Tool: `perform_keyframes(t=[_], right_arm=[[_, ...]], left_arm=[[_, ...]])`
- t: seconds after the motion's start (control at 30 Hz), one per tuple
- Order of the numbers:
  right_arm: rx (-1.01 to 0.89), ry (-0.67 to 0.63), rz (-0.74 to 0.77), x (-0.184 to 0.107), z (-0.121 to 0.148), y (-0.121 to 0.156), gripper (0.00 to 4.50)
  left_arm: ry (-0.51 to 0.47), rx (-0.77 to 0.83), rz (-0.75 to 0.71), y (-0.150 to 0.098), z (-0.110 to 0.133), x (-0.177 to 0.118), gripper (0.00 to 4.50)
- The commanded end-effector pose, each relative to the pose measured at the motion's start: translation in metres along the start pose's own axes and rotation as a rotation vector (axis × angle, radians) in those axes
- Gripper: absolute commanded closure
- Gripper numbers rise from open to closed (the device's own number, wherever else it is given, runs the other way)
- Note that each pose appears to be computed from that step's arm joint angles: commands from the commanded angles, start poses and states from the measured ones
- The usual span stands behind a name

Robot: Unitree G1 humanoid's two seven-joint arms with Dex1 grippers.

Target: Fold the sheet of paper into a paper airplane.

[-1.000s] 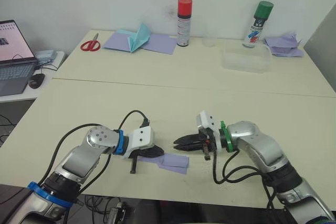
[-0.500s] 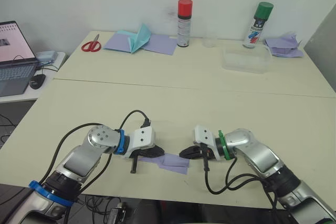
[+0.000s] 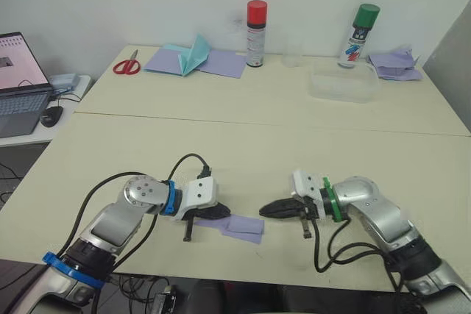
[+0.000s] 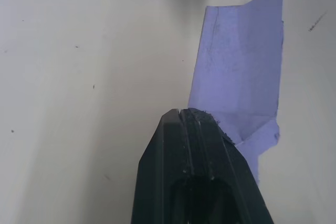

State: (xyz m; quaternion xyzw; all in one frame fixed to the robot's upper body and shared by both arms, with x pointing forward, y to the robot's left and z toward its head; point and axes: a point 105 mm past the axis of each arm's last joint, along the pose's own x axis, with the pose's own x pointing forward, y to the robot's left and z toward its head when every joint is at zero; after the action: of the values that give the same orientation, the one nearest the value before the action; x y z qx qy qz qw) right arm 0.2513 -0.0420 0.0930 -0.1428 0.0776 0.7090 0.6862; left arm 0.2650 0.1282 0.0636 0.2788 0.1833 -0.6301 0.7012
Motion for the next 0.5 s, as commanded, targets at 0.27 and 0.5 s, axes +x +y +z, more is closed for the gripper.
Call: perform_keyframes(t=[0.27, 0.5], right_arm=[[-0.004, 0.225, 0.066, 0.02, -0.047, 0.011, 4.48], [-0.023, 0.248, 0.054, 0.018, -0.053, 0.008, 4.48]], left_arm=[[0.104, -0.069, -0.023, -0.009, -0.029, 0.003, 4.5], [-0.127, -0.097, 0.008, 0.008, 0.029, -0.006, 4.5]])
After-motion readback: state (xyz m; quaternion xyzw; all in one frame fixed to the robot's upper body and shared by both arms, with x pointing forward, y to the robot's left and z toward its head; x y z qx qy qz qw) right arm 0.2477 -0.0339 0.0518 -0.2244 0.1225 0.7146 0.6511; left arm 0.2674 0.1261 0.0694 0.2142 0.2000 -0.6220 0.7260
